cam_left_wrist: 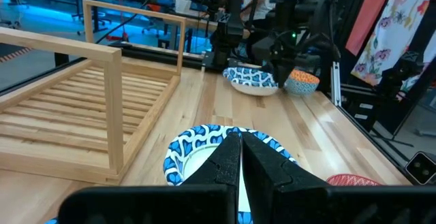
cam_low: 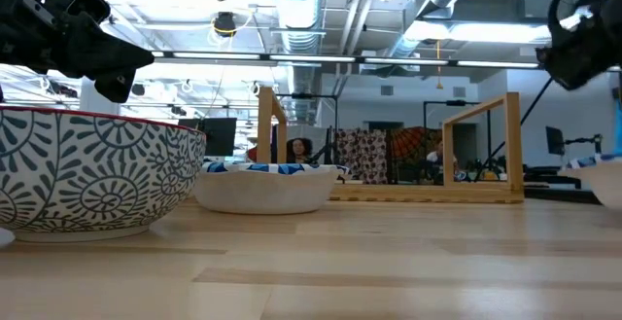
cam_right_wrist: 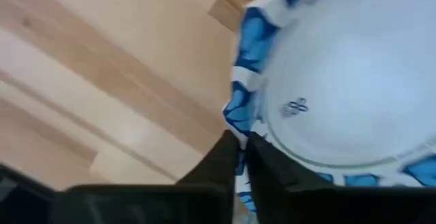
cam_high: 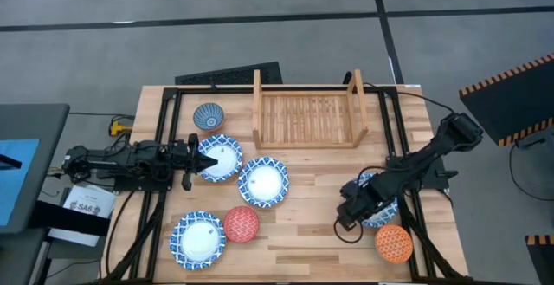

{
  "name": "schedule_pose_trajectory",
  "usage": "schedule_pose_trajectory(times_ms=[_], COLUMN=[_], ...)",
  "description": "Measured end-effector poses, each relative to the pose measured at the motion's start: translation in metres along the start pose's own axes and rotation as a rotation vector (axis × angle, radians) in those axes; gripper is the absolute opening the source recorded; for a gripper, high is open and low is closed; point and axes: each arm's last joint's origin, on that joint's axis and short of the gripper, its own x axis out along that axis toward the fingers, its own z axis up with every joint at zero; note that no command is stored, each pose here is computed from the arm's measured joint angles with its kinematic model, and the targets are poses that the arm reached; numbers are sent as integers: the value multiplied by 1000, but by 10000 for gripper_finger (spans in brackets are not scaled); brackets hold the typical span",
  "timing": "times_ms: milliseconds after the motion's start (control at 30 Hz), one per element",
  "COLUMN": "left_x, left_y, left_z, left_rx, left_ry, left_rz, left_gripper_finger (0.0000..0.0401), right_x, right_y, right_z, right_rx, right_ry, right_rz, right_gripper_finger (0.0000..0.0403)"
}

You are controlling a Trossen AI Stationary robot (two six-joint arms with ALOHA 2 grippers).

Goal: Place and stack bowls onto a shelf
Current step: Put the blue pattern large bowl on the shelf

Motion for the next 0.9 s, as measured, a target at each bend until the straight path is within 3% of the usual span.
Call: schedule_pose_trajectory(times_ms=[67, 300, 467, 667, 800, 900], left_x=[0, 0, 0, 0, 0, 0], left_y=[0, 0, 0, 0, 0, 0], left_z=[0, 0, 0, 0, 0, 0], left_rx=[0, 0, 0, 0, 0, 0], left_ry=[0, 0, 0, 0, 0, 0], left_rz=[0, 0, 0, 0, 0, 0], left_gripper_finger=[0, 0, 0, 0, 0, 0], right_x=[-9, -34, -78, -145, -176, -188], right_y=[3, 16, 44, 60, 53, 40], right_z=[1, 11, 21, 54, 82, 102], right_rx=[-29, -109, -345, -600, -754, -841], right_ry=[-3, -30, -117, -336, -505, -589], right_rz=[25, 126, 303, 457, 420, 249], right_gripper_finger=[19, 19, 19, 19, 19, 19])
